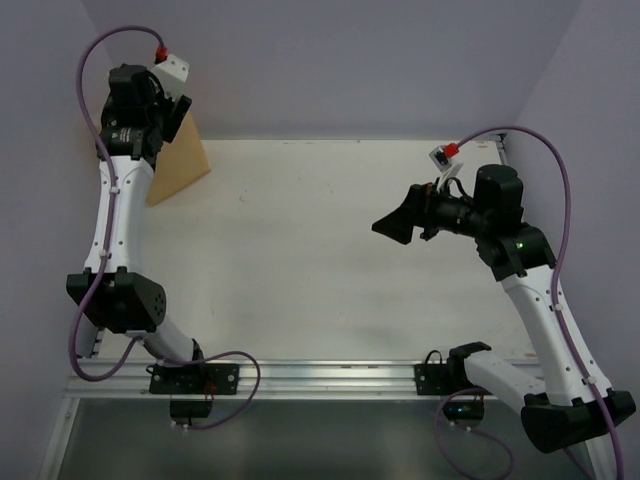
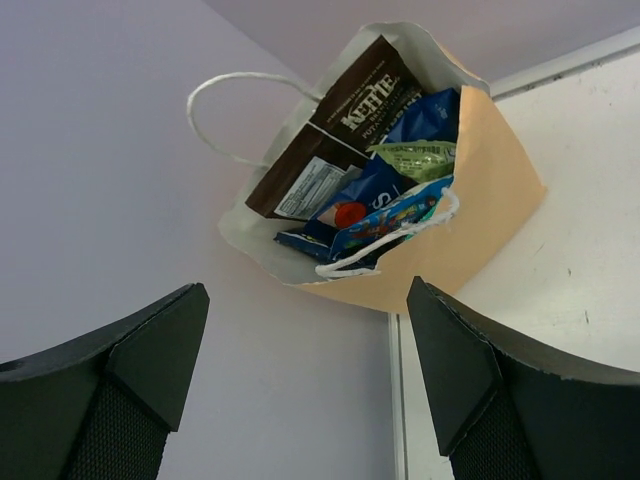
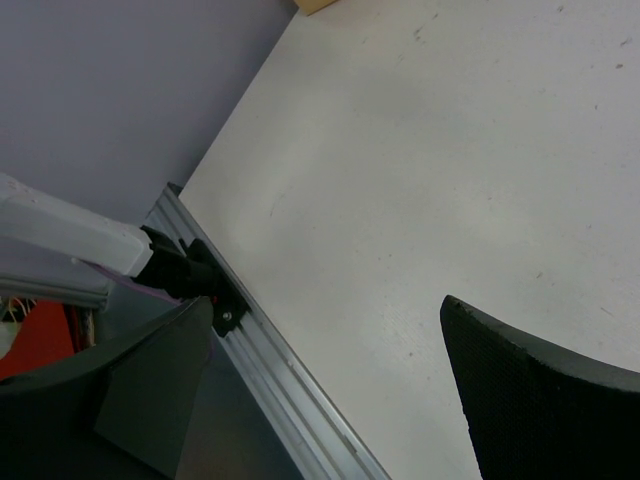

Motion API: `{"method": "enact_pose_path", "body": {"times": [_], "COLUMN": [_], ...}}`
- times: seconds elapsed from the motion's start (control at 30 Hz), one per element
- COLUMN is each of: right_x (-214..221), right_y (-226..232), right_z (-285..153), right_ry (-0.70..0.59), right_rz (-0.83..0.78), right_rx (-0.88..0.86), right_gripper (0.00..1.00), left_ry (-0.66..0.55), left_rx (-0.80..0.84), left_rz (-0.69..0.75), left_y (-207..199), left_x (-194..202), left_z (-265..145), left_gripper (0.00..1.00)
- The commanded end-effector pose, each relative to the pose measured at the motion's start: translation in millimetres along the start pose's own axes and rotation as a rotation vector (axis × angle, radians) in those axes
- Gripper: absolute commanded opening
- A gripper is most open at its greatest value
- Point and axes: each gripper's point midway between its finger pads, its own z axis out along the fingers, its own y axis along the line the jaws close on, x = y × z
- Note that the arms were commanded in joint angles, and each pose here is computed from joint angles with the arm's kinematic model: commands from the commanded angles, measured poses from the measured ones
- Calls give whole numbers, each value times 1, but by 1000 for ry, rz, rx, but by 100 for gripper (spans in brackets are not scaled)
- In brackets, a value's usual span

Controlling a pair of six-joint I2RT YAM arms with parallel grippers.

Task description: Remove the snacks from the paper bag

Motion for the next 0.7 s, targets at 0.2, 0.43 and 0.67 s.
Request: {"method": "enact_pose_path", "body": {"times": [0.2, 0.43, 0.67], "right_x": [-9, -9, -11], "right_y": [17, 14, 12], "right_z": [-3, -1, 2], "right_ry": [-15, -10, -4], "right_rz": [-20, -18, -14], "right_rx": [-62, -55, -51], "right_gripper": [99, 99, 99], "left_ry": [31, 53, 22], "left_rx": [-89, -143, -157], "left_rz": [89, 114, 90], "left_y": [7, 18, 20], "left_x": [7, 13, 6], "left_z": [40, 55, 64], "left_gripper": [83, 75, 41]}}
